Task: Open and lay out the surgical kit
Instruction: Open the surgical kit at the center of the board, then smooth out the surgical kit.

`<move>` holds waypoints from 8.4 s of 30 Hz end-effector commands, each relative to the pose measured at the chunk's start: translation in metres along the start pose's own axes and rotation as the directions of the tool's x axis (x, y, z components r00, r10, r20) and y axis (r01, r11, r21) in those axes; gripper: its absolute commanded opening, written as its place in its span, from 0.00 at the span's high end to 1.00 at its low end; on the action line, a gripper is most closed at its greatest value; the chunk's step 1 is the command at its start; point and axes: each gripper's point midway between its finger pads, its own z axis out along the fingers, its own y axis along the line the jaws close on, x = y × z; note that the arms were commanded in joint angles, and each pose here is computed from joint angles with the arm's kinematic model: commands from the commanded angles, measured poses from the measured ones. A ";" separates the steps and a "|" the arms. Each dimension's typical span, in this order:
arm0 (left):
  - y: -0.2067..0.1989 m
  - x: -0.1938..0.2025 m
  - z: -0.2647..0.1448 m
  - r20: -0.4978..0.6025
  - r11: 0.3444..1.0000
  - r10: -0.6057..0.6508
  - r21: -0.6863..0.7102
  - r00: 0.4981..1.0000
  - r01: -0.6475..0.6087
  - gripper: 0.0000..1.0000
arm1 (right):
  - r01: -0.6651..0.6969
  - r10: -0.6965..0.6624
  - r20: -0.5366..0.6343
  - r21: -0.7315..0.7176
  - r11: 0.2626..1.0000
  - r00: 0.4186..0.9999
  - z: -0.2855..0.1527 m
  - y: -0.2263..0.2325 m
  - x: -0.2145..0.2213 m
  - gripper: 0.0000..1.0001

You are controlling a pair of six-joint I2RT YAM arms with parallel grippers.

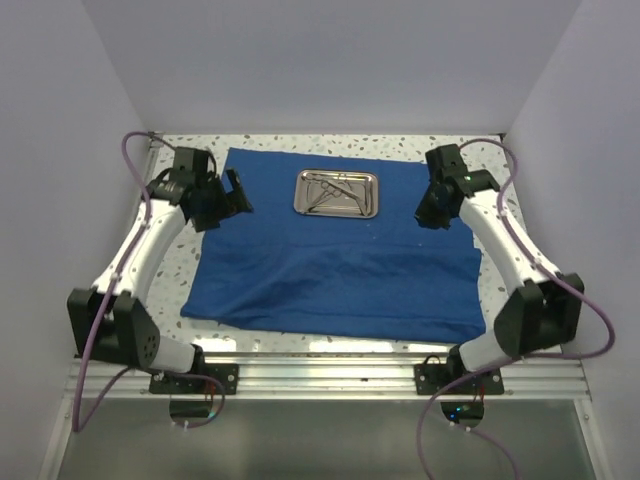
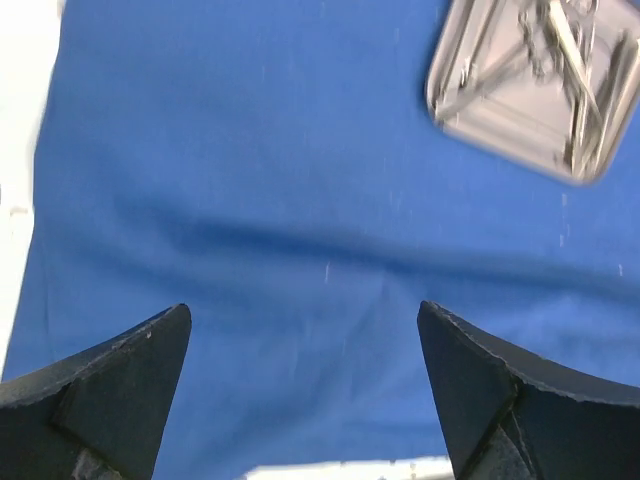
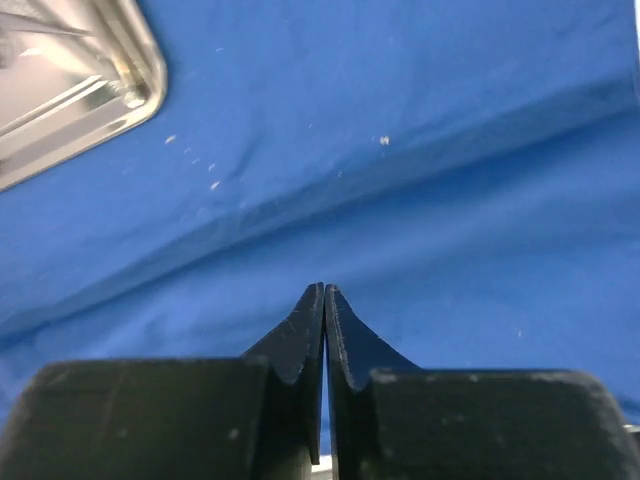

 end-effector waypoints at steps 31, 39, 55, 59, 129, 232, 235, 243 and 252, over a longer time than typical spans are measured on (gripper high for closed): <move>0.113 -0.188 0.239 0.122 0.998 -0.033 0.055 0.992 0.026 0.03 | -0.192 0.205 -0.065 0.168 0.967 0.977 0.240 -0.095 -0.145 0.10; 0.082 -0.152 0.263 0.014 0.963 -0.034 0.270 0.999 0.029 0.07 | -0.218 0.226 -0.100 0.088 0.972 0.969 0.271 -0.076 -0.140 0.15; -0.002 -0.051 0.311 -0.246 0.881 0.127 0.473 0.961 0.005 0.87 | -0.184 0.149 -0.162 -0.228 0.956 0.975 0.297 0.008 -0.148 1.00; -0.001 -0.079 0.319 -0.180 0.907 0.121 0.420 0.976 -0.035 1.00 | -0.227 0.191 -0.142 -0.311 0.923 0.971 0.305 0.029 -0.169 1.00; 0.098 0.033 -0.009 0.025 0.986 -0.137 -0.098 0.990 0.138 0.00 | -0.343 0.352 -0.035 0.151 0.927 0.935 0.045 -0.136 0.040 0.46; 0.150 0.133 -0.111 0.214 0.848 -0.349 -0.343 0.912 0.405 0.00 | -0.334 0.333 0.035 0.089 0.938 0.942 -0.105 -0.130 0.090 0.08; 0.140 0.119 -0.104 0.218 0.871 -0.343 -0.292 0.914 0.396 0.00 | -0.292 0.290 -0.035 -0.048 0.955 0.956 -0.104 -0.099 0.087 0.09; 0.080 0.011 -0.058 0.264 0.959 -0.273 0.003 0.925 0.282 0.06 | -0.382 0.174 -0.418 -0.488 0.785 0.892 -0.080 0.024 0.097 1.00; 0.008 -0.042 0.073 0.051 0.991 -0.065 0.116 0.997 0.059 0.18 | -0.341 0.166 -0.366 -0.488 0.804 0.916 0.006 0.078 0.041 1.00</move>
